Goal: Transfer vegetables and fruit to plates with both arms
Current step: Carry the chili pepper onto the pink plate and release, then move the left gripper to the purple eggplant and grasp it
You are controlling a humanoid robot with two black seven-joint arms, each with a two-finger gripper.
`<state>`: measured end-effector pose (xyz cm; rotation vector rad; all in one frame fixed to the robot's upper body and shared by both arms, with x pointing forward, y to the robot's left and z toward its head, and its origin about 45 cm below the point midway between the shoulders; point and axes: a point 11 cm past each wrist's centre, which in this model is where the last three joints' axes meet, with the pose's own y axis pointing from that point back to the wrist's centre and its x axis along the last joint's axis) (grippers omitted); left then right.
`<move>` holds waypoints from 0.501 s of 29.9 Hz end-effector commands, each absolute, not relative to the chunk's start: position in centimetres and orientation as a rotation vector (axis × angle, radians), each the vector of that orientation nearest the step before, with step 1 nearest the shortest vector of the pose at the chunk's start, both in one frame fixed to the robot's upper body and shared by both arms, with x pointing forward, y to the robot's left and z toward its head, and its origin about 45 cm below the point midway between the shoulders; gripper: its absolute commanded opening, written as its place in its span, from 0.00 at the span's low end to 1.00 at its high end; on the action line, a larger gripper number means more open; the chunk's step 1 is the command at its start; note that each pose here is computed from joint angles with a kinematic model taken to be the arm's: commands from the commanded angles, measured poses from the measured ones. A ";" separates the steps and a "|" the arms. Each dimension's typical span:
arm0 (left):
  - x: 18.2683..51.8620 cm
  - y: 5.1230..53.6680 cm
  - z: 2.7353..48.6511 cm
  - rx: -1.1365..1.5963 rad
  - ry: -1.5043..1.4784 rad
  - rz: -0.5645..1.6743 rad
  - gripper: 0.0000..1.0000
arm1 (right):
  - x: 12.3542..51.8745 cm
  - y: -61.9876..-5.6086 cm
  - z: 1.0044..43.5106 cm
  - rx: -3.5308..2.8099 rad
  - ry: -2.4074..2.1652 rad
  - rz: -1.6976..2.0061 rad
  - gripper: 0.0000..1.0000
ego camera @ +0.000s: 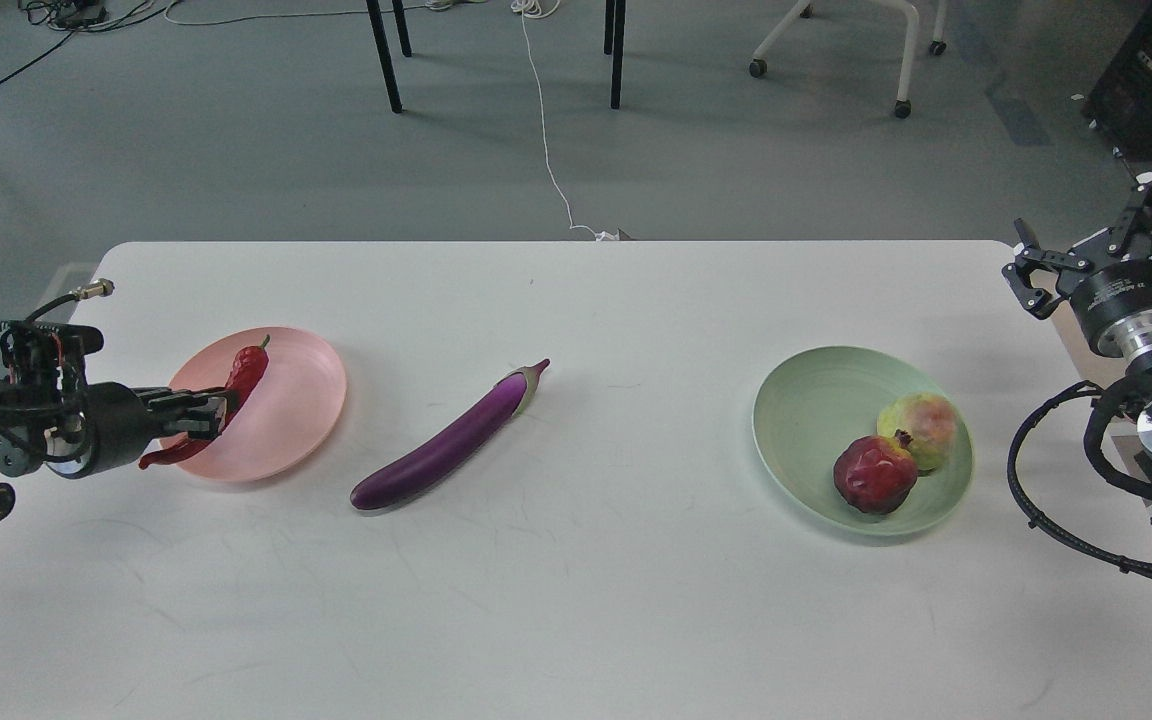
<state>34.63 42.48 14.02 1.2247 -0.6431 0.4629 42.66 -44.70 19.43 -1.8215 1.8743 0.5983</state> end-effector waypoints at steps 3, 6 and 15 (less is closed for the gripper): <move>35.4 41.0 13.9 1.191 -0.667 0.477 0.65 | 42.8 -44.6 19.6 -1.824 1.871 0.595 0.99; 36.4 40.6 14.8 1.169 -0.718 0.511 0.80 | 42.8 -44.5 19.6 -1.825 1.868 0.597 0.99; 40.0 33.6 20.7 1.006 -0.921 0.462 0.79 | 42.9 -44.1 19.5 -1.828 1.859 0.603 0.99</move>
